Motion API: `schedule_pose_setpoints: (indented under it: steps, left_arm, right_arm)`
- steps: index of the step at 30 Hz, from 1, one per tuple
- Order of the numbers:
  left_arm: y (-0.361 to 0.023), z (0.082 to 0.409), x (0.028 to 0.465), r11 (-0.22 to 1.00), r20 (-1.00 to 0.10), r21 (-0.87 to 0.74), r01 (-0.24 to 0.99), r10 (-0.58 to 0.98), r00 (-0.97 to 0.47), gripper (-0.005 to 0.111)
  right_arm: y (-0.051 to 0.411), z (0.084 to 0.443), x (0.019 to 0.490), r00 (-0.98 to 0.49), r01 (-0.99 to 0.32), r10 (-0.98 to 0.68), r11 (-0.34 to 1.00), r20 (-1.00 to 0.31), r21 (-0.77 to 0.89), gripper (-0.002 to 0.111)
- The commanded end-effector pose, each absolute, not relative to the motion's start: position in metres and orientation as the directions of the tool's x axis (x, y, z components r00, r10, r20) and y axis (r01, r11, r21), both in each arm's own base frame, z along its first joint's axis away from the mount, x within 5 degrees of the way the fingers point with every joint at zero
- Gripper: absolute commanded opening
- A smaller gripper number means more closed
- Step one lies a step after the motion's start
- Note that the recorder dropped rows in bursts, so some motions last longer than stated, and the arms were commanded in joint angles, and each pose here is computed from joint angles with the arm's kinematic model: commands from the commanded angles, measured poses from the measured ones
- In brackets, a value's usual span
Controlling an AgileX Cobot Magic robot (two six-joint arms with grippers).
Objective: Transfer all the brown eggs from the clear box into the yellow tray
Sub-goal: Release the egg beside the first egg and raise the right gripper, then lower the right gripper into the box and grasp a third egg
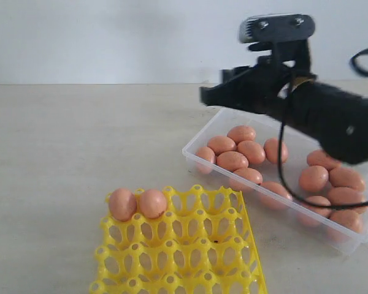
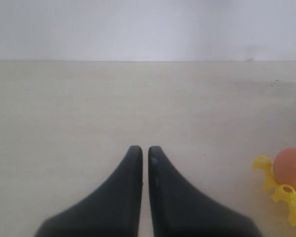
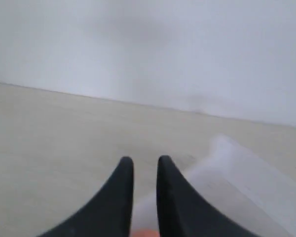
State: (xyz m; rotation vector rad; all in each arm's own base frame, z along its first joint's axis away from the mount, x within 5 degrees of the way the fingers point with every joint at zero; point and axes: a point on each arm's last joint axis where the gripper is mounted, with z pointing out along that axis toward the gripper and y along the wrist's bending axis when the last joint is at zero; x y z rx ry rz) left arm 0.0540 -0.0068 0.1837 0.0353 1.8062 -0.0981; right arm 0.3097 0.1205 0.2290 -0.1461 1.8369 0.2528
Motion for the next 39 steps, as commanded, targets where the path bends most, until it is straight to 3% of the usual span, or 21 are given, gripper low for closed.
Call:
schedule_pose_setpoints:
  steps: [1,4,7,11,14,25,39]
  left_arm:
    - [-0.007,0.186,0.054,0.995,-0.974,-0.062,0.079,-0.043,-0.221,0.004]
    - [-0.007,0.186,0.054,0.995,-0.974,-0.062,0.079,-0.043,-0.221,0.004]
    - [-0.007,0.186,0.054,0.995,-0.974,-0.062,0.079,-0.043,-0.221,0.004]
    - [-0.007,0.186,0.054,0.995,-0.974,-0.062,0.079,-0.043,-0.221,0.004]
    - [-0.007,0.186,0.054,0.995,-0.974,-0.062,0.079,-0.043,-0.221,0.004]
    - [-0.007,0.186,0.054,0.995,-0.974,-0.062,0.079,-0.043,-0.221,0.004]
    - [-0.007,0.186,0.054,0.995,-0.974,-0.062,0.079,-0.043,-0.221,0.004]
  right_arm:
    - [0.059,0.229,0.33,-0.625,-0.18,-0.065,0.982,-0.778,0.063,0.003]
    - [0.035,0.235,0.347,-0.813,-0.247,-0.114,0.955,-0.571,0.162,0.015]
    - [0.029,0.237,0.359,-0.897,-0.284,-0.161,0.923,-0.411,0.259,0.027]
    - [0.036,0.228,0.37,-0.914,-0.319,-0.217,0.907,-0.344,0.275,0.044]
    - [0.036,0.213,0.379,-0.897,-0.345,-0.272,0.924,-0.349,0.167,0.055]
    - [0.032,0.179,0.402,-0.899,-0.244,-0.176,0.962,-0.401,0.124,0.055]
    - [0.031,0.142,0.408,-0.927,-0.218,-0.162,0.967,-0.338,0.135,0.055]
